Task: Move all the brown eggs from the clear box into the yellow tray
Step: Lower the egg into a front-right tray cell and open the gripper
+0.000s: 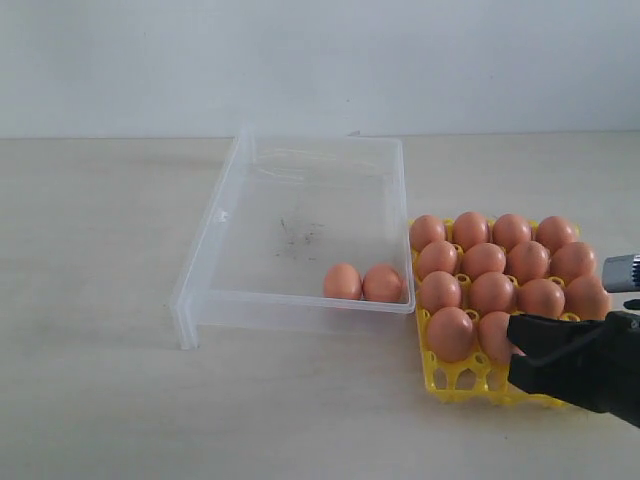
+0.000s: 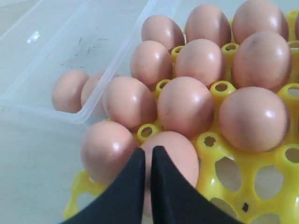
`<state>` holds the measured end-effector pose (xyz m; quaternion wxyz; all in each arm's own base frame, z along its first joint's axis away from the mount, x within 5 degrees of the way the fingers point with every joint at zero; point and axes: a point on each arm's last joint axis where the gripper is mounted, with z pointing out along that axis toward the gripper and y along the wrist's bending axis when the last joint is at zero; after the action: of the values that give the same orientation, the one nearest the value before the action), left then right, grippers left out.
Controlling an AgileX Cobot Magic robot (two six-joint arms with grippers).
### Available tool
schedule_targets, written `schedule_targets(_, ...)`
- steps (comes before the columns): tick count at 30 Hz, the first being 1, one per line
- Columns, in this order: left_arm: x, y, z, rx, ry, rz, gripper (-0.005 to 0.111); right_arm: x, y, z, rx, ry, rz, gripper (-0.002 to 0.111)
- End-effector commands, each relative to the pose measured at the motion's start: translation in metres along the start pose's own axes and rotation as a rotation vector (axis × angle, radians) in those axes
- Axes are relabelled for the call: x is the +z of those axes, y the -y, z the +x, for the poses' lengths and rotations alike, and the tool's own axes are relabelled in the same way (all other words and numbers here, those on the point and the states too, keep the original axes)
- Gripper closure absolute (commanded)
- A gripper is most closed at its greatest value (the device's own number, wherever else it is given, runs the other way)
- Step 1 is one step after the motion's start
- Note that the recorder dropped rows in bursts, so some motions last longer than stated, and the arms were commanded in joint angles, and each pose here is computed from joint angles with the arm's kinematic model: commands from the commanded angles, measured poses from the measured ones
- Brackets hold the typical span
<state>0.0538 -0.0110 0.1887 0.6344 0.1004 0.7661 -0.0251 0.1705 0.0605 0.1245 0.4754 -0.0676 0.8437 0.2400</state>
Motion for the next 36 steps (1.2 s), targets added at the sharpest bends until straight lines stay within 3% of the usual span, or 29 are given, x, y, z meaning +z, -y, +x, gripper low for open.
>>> schedule_targets(1,0.0,0.0,0.001,0.003,0.002,0.005,0.103,-0.001,-0.004,0.003,-0.041,-0.035,-0.047,0.108)
schedule_targets(13,0.0,0.0,0.001,0.003,0.002,0.005,0.103,-0.004,0.003,0.022,-0.025,-0.247,0.03,0.108)
schedule_targets(19,0.0,0.0,0.001,0.003,0.002,0.005,0.103,-0.006,-0.018,0.011,-0.11,-0.135,-0.194,0.109)
schedule_targets(27,0.0,0.0,0.001,0.003,0.002,0.005,0.103,-0.014,-0.013,-0.007,-0.062,-0.026,-0.067,0.109)
schedule_targets(32,0.0,0.0,0.001,0.003,0.002,0.005,0.103,-0.01,-0.003,-0.005,-0.055,-0.115,0.03,0.109)
schedule_targets(36,0.0,0.0,0.001,0.003,0.002,0.005,0.103,-0.007,-0.003,-0.008,-0.059,-0.126,0.029,0.109)
